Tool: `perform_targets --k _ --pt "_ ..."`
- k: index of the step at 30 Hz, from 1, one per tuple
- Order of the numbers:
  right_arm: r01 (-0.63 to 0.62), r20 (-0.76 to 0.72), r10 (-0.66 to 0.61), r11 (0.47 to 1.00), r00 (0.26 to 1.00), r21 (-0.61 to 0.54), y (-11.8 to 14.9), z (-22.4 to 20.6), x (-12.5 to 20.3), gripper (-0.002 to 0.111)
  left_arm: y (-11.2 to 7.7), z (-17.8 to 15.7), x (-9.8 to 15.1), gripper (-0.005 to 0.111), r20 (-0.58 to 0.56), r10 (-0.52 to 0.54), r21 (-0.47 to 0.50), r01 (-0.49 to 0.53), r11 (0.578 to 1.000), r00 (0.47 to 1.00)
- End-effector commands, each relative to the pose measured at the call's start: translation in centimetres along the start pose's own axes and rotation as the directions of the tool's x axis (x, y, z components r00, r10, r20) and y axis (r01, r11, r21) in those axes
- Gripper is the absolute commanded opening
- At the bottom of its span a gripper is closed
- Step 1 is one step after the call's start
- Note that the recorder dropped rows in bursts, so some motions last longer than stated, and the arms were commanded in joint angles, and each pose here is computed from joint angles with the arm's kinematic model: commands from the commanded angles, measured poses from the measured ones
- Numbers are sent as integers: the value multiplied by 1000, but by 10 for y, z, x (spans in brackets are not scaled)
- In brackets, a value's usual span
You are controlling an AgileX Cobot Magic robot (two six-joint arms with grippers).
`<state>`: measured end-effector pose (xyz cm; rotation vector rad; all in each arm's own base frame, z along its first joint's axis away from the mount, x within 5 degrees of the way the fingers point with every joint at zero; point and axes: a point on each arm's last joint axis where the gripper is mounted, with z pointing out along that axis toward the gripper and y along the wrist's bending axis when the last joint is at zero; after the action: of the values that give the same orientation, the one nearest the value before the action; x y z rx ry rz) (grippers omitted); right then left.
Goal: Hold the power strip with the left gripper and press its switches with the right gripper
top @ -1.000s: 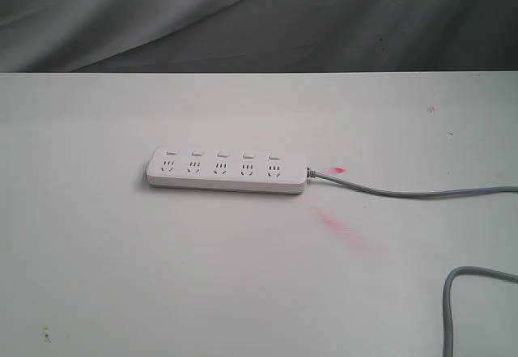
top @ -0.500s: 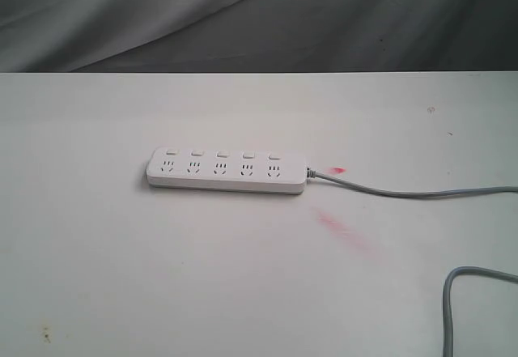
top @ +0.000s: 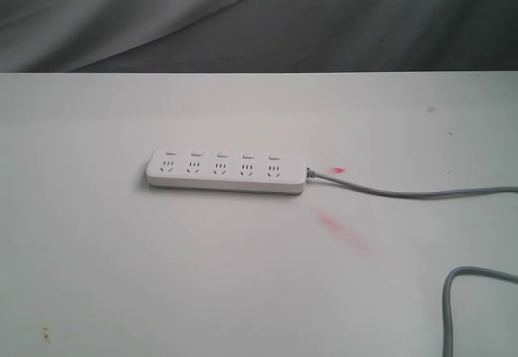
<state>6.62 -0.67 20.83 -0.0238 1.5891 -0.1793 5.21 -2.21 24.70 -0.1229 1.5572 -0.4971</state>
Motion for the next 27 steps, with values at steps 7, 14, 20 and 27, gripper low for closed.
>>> perform_targets --k 7,14,20,27 --pt "8 5 -8 1000 1000 9 0 0 0 0 -31 61 -61 0 -378 474 290 -384 876 795" --pt "8 5 -8 1000 1000 9 0 0 0 0 -17 139 -64 0 -506 620 499 -384 777 599" --pt "8 5 -8 1000 1000 9 0 0 0 0 11 182 -40 0 -538 696 557 -419 717 476" --pt "8 5 -8 1000 1000 9 0 0 0 0 34 209 -19 4 -448 828 623 -547 560 337"
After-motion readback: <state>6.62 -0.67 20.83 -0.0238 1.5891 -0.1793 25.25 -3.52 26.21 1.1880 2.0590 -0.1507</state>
